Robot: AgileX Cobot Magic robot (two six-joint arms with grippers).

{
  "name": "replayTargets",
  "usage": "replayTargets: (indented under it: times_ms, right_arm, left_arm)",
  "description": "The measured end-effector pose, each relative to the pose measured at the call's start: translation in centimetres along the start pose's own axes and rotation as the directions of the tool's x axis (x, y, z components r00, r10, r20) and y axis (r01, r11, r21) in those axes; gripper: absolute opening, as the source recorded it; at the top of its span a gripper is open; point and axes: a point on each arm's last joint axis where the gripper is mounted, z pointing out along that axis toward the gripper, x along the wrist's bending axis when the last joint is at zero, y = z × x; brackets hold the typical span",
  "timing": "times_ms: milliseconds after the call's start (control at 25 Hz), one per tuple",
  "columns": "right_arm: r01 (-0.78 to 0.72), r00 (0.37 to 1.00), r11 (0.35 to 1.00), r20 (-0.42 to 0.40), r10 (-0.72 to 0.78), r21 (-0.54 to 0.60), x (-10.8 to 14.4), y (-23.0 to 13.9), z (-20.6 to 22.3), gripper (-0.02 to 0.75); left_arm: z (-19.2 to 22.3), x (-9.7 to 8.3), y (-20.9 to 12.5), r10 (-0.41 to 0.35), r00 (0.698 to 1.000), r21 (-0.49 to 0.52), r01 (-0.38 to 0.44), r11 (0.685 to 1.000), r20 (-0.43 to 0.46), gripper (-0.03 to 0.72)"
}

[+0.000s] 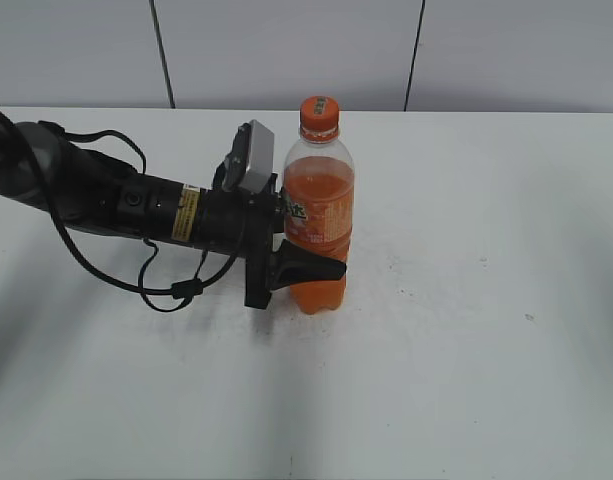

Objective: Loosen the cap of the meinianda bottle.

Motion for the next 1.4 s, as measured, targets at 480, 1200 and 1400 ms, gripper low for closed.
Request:
replayTargets:
  times_ms: [480, 1200, 1400]
  right_arm:
    - [-0.100, 0.993, 0.951, -0.038, 0.115, 0.291, -2.0, 6.9, 9.9, 0.547]
    - [-0.202, 0.965, 0.894, -0.073, 0.251, 0.400, 2.2, 13.4, 13.2, 0.547]
    - [-0.192, 0.954, 0.886, -0.133, 0.270, 0.421, 7.4, 14.9, 14.5, 0.547]
  left_arm:
    - [0.0, 0.0, 0.0, -0.003, 1.000, -0.004, 0.003, 1.000, -0.001, 0.394]
    - [0.0, -0.1, 0.3, -0.006, 1.000, -0.033, 0.006, 0.999, 0.013, 0.394]
    - [0.0, -0.1, 0.3, -0.006, 1.000, -0.035, 0.006, 0.999, 0.015, 0.394]
